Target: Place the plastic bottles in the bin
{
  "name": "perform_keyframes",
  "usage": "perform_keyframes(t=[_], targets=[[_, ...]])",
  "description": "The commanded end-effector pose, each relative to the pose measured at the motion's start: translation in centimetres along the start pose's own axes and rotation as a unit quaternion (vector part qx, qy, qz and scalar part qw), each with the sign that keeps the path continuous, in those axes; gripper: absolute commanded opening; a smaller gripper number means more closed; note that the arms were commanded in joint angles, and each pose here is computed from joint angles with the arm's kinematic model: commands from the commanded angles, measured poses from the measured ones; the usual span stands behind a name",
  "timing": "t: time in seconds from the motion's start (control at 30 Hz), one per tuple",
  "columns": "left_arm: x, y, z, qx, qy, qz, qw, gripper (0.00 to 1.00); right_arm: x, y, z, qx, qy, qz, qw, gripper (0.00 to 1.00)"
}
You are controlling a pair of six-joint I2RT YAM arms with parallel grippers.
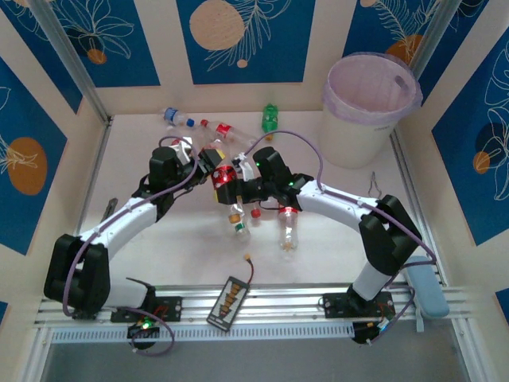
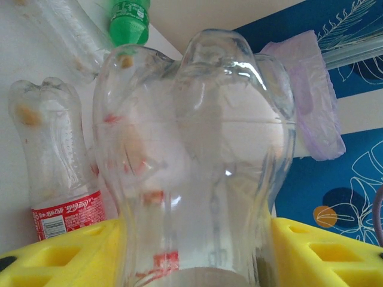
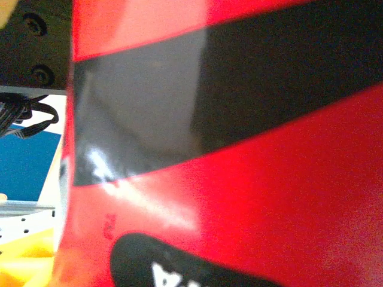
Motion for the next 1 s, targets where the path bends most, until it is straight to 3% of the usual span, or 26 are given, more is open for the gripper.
perform_keyframes(t=[0.0, 0.17, 0.23, 0.47, 0.67, 0.97], targets=[[-0.6, -0.3, -0.5, 0.01, -0.005, -0.021, 1.0, 0.67, 0.7, 0.7, 1.3, -0.017, 0.005, 0.009, 1.0, 0.63], [-0.8, 0.0, -0.2, 0.004, -0.012, -0.023, 1.0, 0.93, 0.6, 1.0, 1.6, -0.017, 0.011, -0.005, 1.0, 0.61], [-0.8, 0.7, 0.3, -0.007, -0.016, -0.021, 1.0, 0.99, 0.5, 1.8, 2.1, -0.024, 0.021, -0.029, 0.999, 0.58], [1.0, 3.4, 1.1, -0.025, -0.035, 0.032, 0.999, 1.0, 0.8, 7.2, 5.1, -0.057, 0.101, -0.16, 0.98, 0.52], [2.9, 3.9, -0.6, -0.004, -0.045, 0.071, 0.996, 1.0, 1.3, 14.7, 9.9, -0.123, 0.144, -0.242, 0.952, 0.46], [4.0, 4.2, -3.0, 0.035, -0.084, 0.116, 0.989, 0.98, -0.6, 29.0, 19.0, -0.296, 0.142, -0.385, 0.862, 0.27]])
Point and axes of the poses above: each hand's point on the last joint's axis, 136 mm out from that joint toward the fingers, its own y axis back along the fingers, its own x axis along the line the jaws close on, z = x × y, the point moved 4 cm from there along y, back along the fingers, and after that the axes turned 3 degrees about -y, right-handed, at the moved point
